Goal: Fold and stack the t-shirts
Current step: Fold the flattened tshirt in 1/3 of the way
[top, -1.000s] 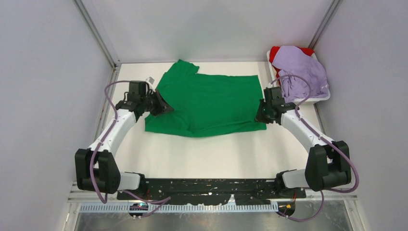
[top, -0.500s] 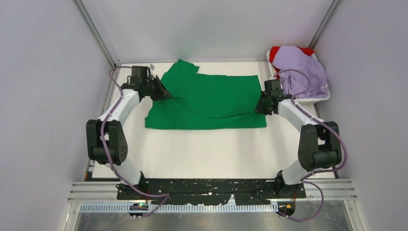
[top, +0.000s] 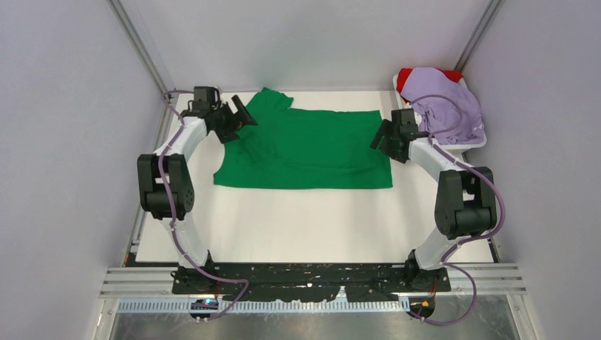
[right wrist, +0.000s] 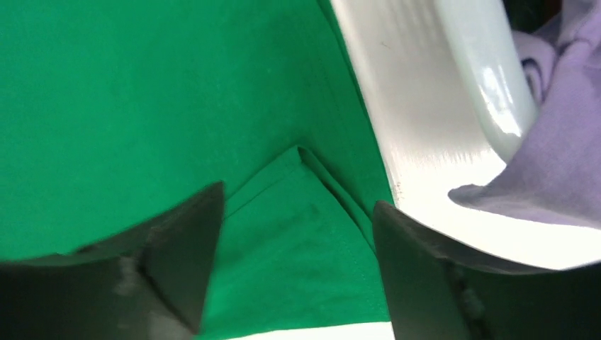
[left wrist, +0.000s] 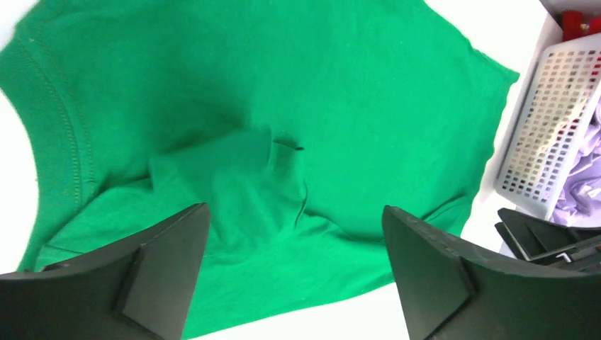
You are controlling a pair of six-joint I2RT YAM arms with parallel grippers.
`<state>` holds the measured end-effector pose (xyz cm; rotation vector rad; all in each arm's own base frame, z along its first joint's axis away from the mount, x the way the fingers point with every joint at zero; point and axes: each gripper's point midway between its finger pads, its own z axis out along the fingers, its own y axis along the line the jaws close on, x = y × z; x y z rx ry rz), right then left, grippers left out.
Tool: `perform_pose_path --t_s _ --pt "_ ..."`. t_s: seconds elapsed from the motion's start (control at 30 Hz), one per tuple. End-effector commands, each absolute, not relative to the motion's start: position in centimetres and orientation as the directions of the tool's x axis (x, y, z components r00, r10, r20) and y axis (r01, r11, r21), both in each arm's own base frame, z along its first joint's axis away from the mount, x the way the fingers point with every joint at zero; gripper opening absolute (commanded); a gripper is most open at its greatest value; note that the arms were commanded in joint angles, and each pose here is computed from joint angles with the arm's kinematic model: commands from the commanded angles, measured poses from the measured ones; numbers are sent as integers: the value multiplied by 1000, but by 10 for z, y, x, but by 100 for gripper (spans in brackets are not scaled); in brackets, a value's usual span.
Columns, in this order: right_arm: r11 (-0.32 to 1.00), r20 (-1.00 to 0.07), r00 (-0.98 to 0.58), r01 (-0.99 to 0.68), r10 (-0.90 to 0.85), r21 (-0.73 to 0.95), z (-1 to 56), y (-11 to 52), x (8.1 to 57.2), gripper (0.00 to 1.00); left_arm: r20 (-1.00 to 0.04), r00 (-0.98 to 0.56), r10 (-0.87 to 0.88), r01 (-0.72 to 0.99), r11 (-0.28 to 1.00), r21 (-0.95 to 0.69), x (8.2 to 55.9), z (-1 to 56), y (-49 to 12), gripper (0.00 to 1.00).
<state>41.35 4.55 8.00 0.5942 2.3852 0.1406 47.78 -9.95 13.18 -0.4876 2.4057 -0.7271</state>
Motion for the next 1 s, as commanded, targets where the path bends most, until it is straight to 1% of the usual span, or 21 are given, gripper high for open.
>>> perform_pose_path --t_s 0.0,0.03,0.1,0.2,0.27,0.3,0.37,0.47,0.57,0.63,0.73,0.83,0.97 --pt "908 -649 -636 262 417 326 115 59 424 91 -441 -739 -508 -151 764 -627 484 162 -95 100" --pt "916 -651 -649 216 394 339 119 67 420 100 -442 -740 -507 -147 763 -629 477 164 -96 100" --pt "922 -639 -677 164 365 352 115 76 407 96 -437 -743 -507 -147 761 -632 460 162 -96 100" --pt "924 -627 -707 98 326 370 100 90 390 96 -426 -747 -510 -138 747 -651 437 152 -102 100" --pt "924 -633 -716 43 294 381 95 101 385 95 -427 -743 -515 -123 733 -669 431 144 -110 100" --pt "925 -629 -726 26 279 380 90 105 383 96 -418 -752 -510 -115 726 -678 428 137 -116 99" --pt "923 -613 -745 11 263 383 82 114 384 96 -368 -781 -504 -127 706 -697 427 123 -127 99" --pt "919 -587 -766 13 262 393 73 125 391 95 -300 -816 -495 -144 675 -723 433 107 -137 100" --pt "924 -572 -775 38 268 381 65 126 393 96 -269 -826 -495 -173 677 -715 432 93 -138 100" --pt "932 -524 -808 80 267 352 50 120 381 95 -265 -830 -491 -192 697 -691 426 82 -134 100" --pt "939 -477 -837 116 268 324 34 113 361 95 -217 -857 -467 -252 748 -614 401 62 -123 100" --pt "940 -422 -865 141 269 310 20 108 329 95 -169 -873 -458 -271 742 -613 366 47 -124 100" --pt "943 -368 -893 151 258 295 14 101 289 96 -161 -879 -449 -268 745 -611 322 42 -123 100"
